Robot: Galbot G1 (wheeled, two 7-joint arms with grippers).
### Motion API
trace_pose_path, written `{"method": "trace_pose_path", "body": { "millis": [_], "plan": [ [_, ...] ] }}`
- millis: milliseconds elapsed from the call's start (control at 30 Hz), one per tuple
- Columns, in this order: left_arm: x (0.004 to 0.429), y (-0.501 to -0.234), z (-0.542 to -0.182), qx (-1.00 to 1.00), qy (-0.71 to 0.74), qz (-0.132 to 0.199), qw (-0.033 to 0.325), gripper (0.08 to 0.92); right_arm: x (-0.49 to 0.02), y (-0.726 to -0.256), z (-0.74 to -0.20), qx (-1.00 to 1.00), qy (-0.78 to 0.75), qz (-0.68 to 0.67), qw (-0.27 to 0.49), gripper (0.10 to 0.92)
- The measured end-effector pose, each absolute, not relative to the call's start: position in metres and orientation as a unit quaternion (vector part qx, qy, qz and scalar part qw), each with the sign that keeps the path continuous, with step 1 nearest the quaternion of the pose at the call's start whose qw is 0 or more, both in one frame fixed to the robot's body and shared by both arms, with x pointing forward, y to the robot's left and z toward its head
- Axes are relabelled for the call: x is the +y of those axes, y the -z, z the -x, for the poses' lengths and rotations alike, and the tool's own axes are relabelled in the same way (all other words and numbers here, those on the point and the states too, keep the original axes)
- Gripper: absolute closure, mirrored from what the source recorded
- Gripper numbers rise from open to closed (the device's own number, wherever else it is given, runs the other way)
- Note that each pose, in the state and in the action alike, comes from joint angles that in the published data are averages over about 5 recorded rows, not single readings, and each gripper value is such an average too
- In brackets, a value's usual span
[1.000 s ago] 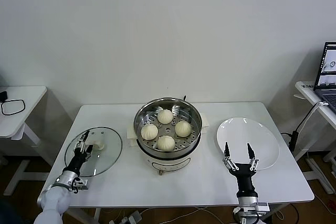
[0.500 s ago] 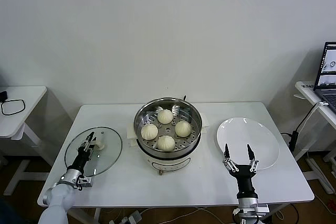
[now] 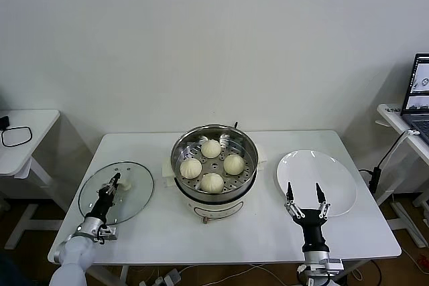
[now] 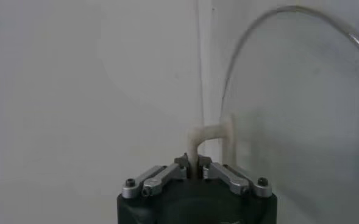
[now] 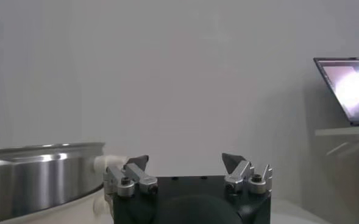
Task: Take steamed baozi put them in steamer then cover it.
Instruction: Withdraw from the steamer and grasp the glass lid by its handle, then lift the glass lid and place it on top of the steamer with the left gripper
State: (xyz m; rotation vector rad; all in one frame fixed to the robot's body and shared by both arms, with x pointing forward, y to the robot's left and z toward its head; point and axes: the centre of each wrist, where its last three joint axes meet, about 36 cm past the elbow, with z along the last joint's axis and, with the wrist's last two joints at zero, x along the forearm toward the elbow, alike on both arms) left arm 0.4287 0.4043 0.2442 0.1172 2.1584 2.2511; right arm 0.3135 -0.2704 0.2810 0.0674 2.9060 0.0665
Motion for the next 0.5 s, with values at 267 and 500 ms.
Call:
{"method": "trace_pose_path", "body": {
  "millis": [267, 500],
  "plan": [
    [0.407, -0.293, -0.418, 0.684, -0.729, 0.016, 0.031, 0.810, -0.272, -0.284, -0.314, 0.992, -0.022, -0.022, 0.121, 0.200],
    [0.393, -0.360, -0.398, 0.685, -0.725, 0.063, 0.042, 0.810, -0.269, -0.286, -0.317, 0.992, -0.025, -0.019, 0.124, 0.200]
  ]
}}
